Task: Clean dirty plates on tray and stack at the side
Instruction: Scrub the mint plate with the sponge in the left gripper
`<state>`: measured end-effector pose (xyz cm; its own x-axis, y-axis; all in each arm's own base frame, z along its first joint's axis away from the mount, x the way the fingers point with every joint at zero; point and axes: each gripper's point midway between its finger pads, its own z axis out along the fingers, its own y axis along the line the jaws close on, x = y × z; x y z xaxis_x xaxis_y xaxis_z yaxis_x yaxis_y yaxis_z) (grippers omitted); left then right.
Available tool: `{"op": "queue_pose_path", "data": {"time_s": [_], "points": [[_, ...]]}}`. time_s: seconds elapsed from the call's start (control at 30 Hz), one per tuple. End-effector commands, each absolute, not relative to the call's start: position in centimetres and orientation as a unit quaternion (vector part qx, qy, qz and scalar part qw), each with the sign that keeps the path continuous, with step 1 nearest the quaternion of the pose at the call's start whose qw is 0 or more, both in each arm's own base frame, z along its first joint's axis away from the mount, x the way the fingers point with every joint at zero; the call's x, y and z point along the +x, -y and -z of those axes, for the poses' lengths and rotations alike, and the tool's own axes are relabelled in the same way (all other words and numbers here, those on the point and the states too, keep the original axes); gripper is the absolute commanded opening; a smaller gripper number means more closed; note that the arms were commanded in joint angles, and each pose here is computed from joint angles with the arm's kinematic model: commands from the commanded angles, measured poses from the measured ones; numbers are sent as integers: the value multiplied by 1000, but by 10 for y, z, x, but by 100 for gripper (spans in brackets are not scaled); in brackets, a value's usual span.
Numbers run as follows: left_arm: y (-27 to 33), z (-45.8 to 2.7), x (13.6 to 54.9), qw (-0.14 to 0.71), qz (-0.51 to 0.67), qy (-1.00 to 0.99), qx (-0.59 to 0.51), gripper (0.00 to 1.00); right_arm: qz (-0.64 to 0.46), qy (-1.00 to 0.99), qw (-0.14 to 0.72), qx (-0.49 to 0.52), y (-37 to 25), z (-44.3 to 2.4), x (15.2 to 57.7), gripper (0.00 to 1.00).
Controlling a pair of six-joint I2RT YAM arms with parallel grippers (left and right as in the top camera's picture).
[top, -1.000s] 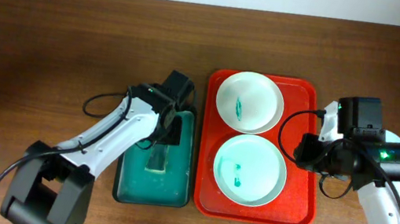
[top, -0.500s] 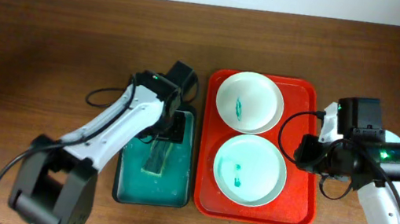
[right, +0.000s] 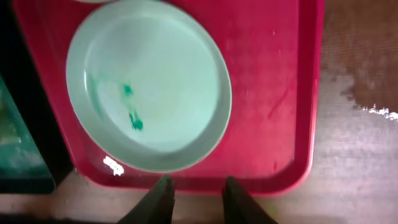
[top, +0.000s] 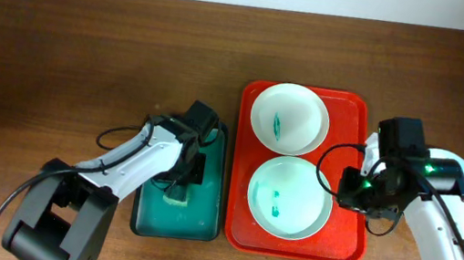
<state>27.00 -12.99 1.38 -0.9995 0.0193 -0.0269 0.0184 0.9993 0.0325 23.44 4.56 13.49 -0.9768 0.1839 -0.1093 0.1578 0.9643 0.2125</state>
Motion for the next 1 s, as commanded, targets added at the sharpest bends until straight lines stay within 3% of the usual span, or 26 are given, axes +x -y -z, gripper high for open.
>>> {"op": "queue_pose_path", "data": {"time_s": [0.0,0.07,0.1,0.17,0.3,0.37,0.5,0.6,0.77,0.9,0.97], "points": [[138,-54,289,39,-6,-999,24,0,-98,-988,72,92,-42,-130,242,29],[144,-96,302,67,5,-997,40,0,-96,-984,58,142,-29,-123,245,29],[148,-130,311,90,13,-994,56,0,-93,-982,44,159,-15,-113,248,34],[152,-158,318,110,20,-991,68,0,-116,-986,4,121,-12,-94,245,38],[193,-179,327,135,109,-981,89,0,-140,-982,-57,112,-23,-33,242,37],[212,-180,324,128,149,-976,89,0,-171,-977,-59,116,-33,-13,241,31],[259,-162,314,119,162,-972,119,0,-171,-978,-28,114,-33,9,242,24],[299,-124,298,76,164,-975,128,0,-171,-976,-19,135,-33,17,242,4],[362,-55,270,27,171,-971,166,0,-170,-974,-30,146,-33,17,238,4],[382,-24,280,37,185,-966,176,0,-170,-974,-39,147,-34,17,233,4],[368,-5,290,53,137,-975,169,0,-169,-974,-42,147,-34,17,232,4]]}}
